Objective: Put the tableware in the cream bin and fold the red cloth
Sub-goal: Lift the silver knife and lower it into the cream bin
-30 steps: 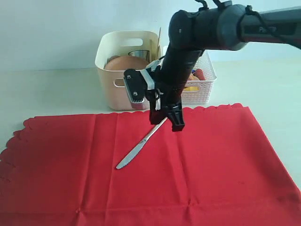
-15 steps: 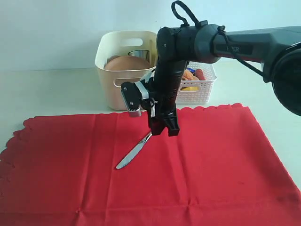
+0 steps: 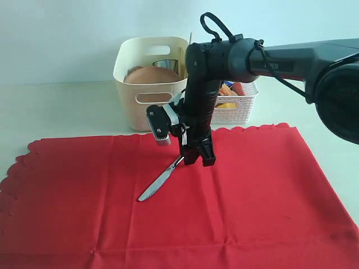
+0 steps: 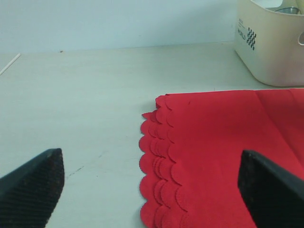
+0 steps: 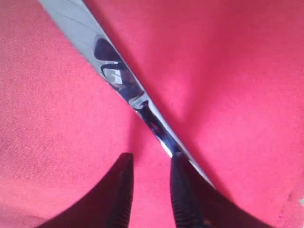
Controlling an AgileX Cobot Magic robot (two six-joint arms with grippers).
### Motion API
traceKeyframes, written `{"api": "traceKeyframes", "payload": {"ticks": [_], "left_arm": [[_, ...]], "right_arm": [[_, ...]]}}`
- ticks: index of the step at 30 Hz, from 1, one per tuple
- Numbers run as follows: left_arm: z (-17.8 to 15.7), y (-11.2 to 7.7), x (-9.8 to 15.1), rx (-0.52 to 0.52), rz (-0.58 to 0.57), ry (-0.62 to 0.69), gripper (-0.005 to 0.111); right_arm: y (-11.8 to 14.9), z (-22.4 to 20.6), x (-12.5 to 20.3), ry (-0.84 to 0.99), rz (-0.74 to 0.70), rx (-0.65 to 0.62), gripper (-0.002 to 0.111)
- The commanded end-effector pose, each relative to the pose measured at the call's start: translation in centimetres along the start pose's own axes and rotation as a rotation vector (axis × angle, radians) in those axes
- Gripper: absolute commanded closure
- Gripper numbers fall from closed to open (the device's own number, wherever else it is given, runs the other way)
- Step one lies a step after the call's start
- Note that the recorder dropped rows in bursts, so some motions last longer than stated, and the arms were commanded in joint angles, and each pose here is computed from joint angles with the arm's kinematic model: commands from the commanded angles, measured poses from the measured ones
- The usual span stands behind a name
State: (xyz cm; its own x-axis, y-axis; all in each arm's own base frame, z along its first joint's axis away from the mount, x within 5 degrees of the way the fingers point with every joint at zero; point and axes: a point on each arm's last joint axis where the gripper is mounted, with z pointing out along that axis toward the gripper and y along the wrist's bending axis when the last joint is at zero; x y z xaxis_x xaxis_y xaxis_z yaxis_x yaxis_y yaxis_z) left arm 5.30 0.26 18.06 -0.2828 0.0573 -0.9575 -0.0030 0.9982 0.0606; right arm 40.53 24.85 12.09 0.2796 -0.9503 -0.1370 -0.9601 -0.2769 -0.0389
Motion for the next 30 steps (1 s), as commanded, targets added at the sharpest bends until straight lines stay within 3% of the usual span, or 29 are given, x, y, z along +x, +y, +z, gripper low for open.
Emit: {"api": "traceKeyframes", "payload": {"ticks": [1,13,20,22,26,30], "left_arm": [[0.0,0.0,0.0,-0.003,0.002,-0.011,0.013],[0.0,0.0,0.0,-0.003,0.002,-0.011,0.013],[0.0,0.0,0.0,-0.003,0.002,-0.011,0.013],[0.0,0.0,0.0,-0.003,0.002,-0.011,0.013],[0.0,0.0,0.0,-0.003,0.002,-0.011,0.013],[0.0,0.0,0.0,-0.003,0.002,-0.011,0.013]], "right_arm": [[-0.1,-0.2,-0.6,0.008,-0.034,0.025,0.072],[-0.3,0.3,-2.4,0.055,-0.2,0.108,0.068],[0.1,2.7,-1.9,0.077,-0.187,0.035,0.068],[0.1,3.4,-1.7,0.087,-0.19,0.019,0.075],[0.2,3.5,-1.6,0.098,-0.174,0.012,0.108],[0.6,3.2,-1.5,0.112,-0.149,-0.048,0.108]]}}
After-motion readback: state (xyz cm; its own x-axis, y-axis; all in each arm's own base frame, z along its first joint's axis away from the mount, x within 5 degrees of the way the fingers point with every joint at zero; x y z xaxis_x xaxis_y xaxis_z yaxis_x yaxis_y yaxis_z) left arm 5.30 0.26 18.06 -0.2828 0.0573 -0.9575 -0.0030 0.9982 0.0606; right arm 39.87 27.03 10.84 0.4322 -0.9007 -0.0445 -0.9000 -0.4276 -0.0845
